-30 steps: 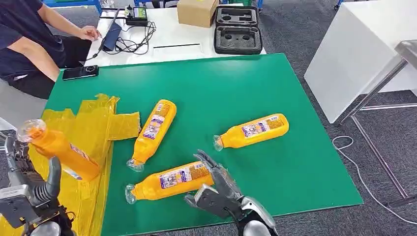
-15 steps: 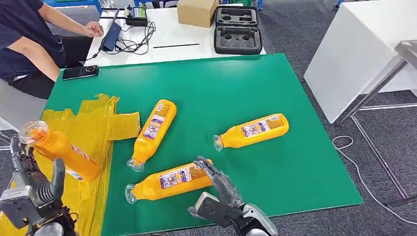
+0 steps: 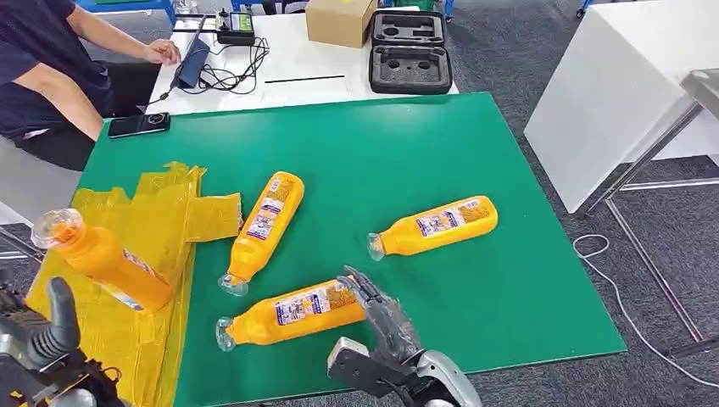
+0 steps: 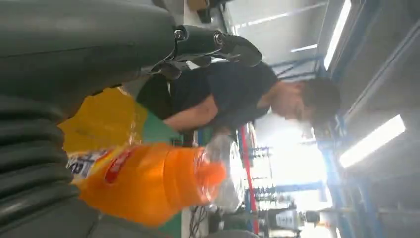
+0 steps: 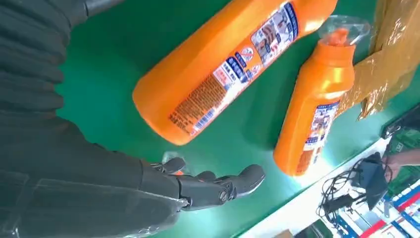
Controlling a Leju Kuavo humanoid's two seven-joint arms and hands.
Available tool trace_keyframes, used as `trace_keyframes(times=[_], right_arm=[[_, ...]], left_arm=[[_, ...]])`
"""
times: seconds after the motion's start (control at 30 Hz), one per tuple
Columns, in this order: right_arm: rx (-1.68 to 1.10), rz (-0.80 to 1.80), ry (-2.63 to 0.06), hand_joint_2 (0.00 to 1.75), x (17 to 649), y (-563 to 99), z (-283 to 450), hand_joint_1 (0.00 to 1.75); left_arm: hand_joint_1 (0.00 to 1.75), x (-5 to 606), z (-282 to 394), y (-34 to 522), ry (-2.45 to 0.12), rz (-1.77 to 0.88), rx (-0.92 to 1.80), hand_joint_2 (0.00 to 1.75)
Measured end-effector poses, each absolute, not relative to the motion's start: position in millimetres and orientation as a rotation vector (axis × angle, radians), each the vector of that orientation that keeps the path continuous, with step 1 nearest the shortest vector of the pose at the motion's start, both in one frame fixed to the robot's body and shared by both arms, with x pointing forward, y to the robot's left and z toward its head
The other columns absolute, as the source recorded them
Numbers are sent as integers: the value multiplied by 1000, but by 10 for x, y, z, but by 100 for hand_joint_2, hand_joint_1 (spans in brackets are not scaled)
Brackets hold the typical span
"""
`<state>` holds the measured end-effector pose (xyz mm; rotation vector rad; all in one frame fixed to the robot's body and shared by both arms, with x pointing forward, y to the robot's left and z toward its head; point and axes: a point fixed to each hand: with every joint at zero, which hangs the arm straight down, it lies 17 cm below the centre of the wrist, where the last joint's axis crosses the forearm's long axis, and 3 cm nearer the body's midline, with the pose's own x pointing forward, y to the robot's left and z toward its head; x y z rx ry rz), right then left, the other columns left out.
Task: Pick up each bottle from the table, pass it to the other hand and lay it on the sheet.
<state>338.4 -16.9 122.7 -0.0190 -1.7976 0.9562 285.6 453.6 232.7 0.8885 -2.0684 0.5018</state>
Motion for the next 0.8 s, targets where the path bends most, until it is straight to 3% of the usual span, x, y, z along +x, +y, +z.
trace_keyframes(times=[0.23, 0.8], right_arm=[[-120, 1018, -1795, 175, 3461, -196, 1248, 0], [-249, 1142, -1781, 175, 3804, -212, 1341, 0]], left_arm=[[0, 2516, 2608, 4864, -2074, 596, 1157, 0], [0, 2343, 2897, 5073, -2139, 683, 1250, 0]])
